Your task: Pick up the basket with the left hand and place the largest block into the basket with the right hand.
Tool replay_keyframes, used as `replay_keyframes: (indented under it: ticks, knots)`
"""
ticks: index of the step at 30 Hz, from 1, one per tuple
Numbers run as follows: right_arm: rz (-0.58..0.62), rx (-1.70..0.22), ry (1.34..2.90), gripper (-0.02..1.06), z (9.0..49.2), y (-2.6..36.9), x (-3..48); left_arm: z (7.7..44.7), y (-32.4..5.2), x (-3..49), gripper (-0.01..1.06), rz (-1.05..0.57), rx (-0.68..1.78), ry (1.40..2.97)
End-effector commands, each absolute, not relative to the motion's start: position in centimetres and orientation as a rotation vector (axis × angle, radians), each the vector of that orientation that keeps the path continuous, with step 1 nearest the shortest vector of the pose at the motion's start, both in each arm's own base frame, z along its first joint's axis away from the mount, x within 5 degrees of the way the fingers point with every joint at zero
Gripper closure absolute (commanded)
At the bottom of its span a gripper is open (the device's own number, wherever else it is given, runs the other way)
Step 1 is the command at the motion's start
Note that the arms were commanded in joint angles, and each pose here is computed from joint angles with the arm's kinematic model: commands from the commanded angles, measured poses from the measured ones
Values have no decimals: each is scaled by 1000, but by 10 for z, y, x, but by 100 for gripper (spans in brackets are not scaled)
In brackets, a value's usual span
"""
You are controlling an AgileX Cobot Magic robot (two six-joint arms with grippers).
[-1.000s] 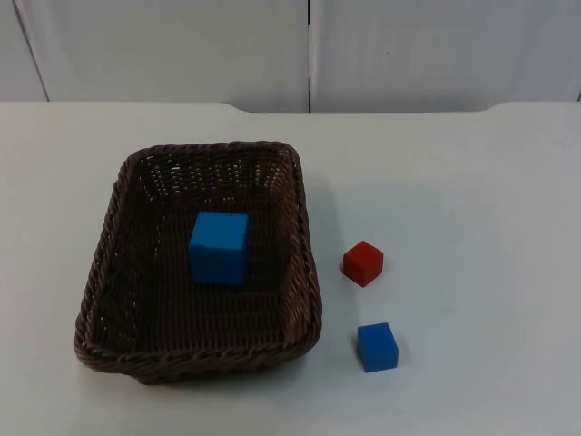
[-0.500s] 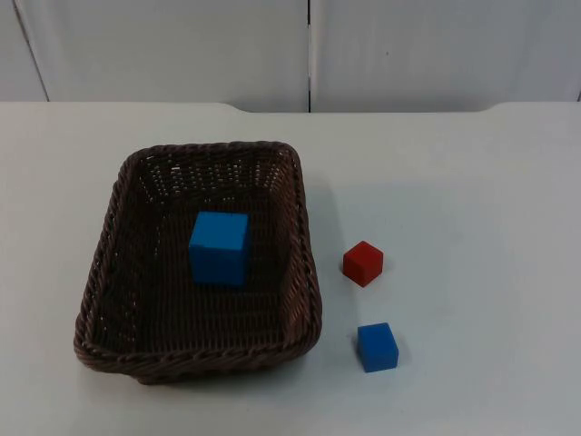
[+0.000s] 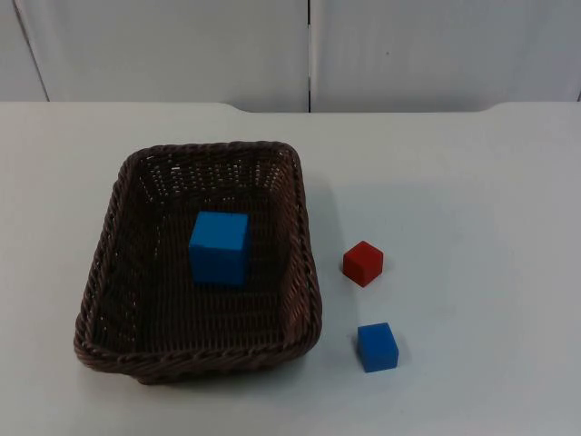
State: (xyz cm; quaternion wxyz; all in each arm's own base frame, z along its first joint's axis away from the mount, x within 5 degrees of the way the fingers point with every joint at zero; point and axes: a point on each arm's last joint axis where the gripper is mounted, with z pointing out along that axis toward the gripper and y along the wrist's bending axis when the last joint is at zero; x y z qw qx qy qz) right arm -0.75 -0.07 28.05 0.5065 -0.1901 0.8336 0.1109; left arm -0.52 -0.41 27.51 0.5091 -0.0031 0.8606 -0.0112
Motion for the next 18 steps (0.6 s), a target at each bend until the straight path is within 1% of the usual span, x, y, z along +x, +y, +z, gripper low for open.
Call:
replay_keyframes:
  ticks: [1,6,18]
  knots:
    - [246,-418,2010,-1,281,-1,-8,275,-4,-5,0,-30,-9,2061]
    - [189,-325,2023,-1,281,0,-8,275,-4,-5,0,-30,-9,2061]
    - [105,-188,2037,-1,281,1,-8,275,-4,-5,0,-30,-9,2061]
